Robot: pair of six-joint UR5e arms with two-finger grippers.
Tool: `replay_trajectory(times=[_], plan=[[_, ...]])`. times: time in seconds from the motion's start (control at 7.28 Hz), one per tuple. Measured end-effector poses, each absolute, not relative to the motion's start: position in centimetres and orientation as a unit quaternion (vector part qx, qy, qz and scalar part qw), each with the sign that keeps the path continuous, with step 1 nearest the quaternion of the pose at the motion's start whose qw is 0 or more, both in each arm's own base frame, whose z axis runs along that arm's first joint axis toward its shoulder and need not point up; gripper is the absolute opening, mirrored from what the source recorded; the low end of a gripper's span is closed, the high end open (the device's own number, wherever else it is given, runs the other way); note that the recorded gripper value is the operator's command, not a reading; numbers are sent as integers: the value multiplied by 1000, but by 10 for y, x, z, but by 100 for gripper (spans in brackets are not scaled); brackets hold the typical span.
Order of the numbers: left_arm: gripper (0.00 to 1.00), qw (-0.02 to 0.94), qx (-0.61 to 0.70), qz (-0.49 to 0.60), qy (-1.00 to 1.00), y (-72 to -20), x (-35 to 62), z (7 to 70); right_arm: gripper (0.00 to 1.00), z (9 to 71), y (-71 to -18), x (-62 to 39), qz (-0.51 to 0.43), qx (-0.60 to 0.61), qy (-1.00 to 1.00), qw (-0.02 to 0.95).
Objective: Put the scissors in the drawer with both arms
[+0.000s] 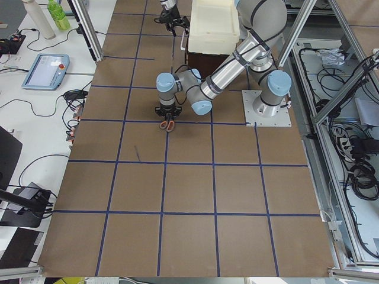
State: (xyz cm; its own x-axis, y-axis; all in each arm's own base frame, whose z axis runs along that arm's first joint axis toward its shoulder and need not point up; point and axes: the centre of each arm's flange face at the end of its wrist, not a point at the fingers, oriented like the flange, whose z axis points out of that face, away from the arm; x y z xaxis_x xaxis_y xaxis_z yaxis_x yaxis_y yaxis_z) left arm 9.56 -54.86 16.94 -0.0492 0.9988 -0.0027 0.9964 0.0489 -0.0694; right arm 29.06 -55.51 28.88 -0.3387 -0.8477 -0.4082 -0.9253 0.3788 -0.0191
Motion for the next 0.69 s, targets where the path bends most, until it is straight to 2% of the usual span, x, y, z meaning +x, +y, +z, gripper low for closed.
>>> replay_trajectory(times=[0.69], plan=[[16, 13, -691, 31, -723, -553, 98, 178, 100, 284, -555, 291, 106, -548, 811, 176]])
